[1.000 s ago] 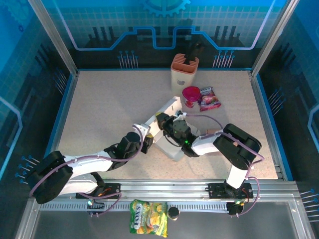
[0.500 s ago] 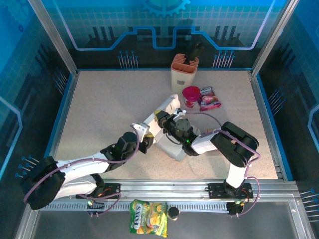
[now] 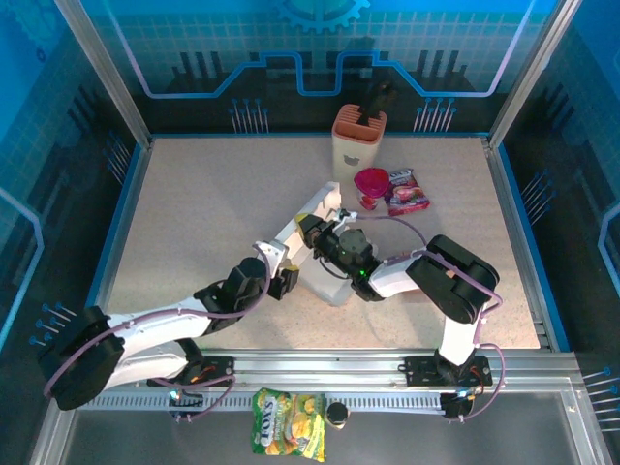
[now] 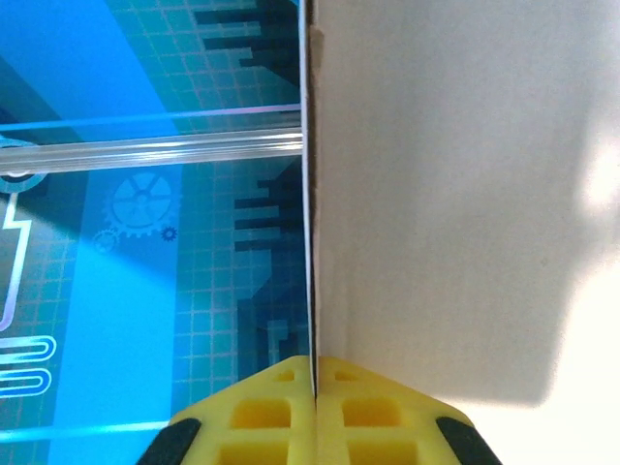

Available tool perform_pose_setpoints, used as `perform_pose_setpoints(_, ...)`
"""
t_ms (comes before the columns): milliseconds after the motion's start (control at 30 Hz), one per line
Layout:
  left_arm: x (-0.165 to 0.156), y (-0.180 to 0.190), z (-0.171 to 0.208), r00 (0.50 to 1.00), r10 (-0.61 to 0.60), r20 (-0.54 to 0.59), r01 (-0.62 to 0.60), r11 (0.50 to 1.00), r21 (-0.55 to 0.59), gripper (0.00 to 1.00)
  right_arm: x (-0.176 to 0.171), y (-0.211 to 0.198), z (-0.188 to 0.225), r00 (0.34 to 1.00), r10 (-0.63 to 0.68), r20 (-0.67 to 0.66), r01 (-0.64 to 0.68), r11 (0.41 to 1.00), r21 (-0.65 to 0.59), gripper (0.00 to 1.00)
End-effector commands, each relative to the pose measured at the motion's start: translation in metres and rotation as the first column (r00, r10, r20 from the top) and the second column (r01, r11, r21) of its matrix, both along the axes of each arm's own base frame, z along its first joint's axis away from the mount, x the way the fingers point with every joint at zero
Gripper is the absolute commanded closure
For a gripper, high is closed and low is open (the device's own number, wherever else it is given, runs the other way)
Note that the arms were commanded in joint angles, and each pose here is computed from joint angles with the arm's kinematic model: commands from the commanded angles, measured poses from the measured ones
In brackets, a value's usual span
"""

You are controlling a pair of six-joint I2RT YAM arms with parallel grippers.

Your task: Fold the paper box

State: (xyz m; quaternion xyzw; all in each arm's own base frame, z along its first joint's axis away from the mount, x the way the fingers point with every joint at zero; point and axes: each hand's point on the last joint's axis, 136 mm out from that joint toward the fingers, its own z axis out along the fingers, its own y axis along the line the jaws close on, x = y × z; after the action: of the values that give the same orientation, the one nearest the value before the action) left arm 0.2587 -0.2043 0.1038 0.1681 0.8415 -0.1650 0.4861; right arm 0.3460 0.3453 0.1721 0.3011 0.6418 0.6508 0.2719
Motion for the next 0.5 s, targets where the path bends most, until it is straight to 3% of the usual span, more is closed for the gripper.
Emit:
perform_pose_setpoints(0,-0.004,0.011,0.006,0.999,0.050,0.007,-0.050,0.998,-0.041,0.39,0.003,0.004,0.017,0.999,0.011,0.036,-0.012,0.999,0.031,1.00)
perform_pose_setpoints(267,-0.010,0.018,0.004,0.998,0.056,-0.009,-0.056,0.998,-0.033,0.33,0.003,0.000,0.004,1.000,0.017,0.016,-0.017,1.000,0.022,1.00)
perform_pose_setpoints(467,-0.008,0.031,-0.003,0.991,0.130,-0.025,-0.130,0.991,-0.010,0.41,0.005,-0.003,-0.005,1.000,0.026,0.009,-0.026,1.000,0.018,1.00)
